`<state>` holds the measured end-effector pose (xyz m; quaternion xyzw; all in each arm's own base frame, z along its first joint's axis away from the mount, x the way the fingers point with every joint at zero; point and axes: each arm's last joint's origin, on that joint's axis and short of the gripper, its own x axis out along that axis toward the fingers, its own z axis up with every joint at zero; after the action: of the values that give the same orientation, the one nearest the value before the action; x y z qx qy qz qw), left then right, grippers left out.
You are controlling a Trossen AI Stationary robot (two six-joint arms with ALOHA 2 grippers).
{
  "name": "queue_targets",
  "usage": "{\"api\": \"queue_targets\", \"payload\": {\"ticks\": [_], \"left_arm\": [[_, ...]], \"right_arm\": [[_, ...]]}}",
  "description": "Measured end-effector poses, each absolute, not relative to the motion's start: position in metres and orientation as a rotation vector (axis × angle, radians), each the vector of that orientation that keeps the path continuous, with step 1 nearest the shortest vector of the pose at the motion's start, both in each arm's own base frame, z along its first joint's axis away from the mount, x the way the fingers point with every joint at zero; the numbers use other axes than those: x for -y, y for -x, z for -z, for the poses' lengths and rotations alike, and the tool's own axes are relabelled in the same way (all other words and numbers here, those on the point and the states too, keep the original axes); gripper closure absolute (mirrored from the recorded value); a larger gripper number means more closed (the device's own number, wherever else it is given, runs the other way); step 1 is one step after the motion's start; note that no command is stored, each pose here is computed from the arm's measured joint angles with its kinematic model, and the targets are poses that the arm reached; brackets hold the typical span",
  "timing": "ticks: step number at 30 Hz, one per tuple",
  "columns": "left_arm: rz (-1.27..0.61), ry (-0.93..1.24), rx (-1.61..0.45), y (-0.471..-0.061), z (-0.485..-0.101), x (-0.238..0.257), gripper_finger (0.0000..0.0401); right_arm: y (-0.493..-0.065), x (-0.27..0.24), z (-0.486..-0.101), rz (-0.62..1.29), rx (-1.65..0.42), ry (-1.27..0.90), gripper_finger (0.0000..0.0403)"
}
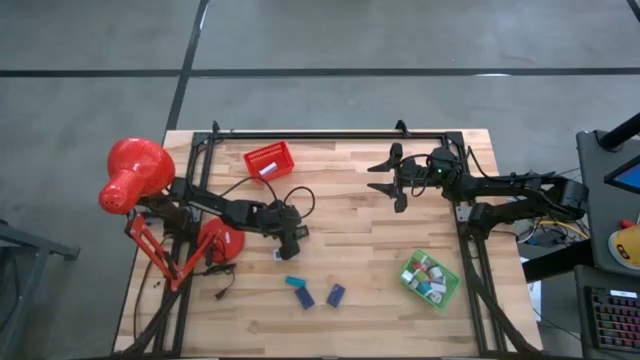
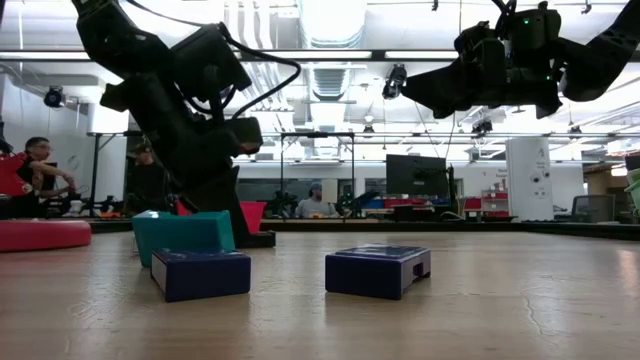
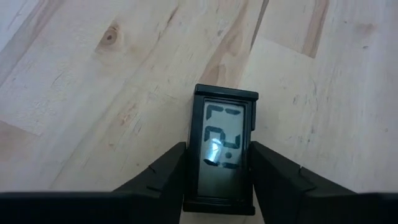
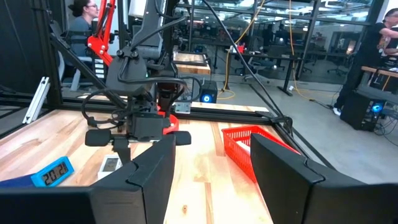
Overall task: Pick & Place Office items
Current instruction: Put the black digital clock into the red bin
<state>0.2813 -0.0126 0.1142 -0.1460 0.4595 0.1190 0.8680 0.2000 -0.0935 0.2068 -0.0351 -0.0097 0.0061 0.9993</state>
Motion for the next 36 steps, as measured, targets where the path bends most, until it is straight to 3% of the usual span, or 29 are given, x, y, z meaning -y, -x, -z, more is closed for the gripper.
{"api": "queue_targets", "payload": {"ticks": [14, 19, 27, 36], "left_arm": [[-0.244, 0.306, -0.954, -0.282, -0.115, 0.013, 0.0247], [-0.250, 0.249, -0.877, -0.286, -0.132, 0.011, 0.0247], [-0.502, 0.291, -0.754, -0.282, -0.170, -0.015, 0.0247], [-0.678, 0.374, -0.705, -0.247, -0.205, -0.066, 0.0242]], "right_arm": [[-0.200, 0.093, -0.207, -0.012, 0.020, 0.070, 0.0199], [-0.200, 0.094, -0.207, -0.012, 0.020, 0.070, 0.0199], [-0.200, 0.094, -0.207, -0.012, 0.020, 0.070, 0.0199], [-0.200, 0.094, -0.207, -0.012, 0.020, 0.070, 0.0199]]}}
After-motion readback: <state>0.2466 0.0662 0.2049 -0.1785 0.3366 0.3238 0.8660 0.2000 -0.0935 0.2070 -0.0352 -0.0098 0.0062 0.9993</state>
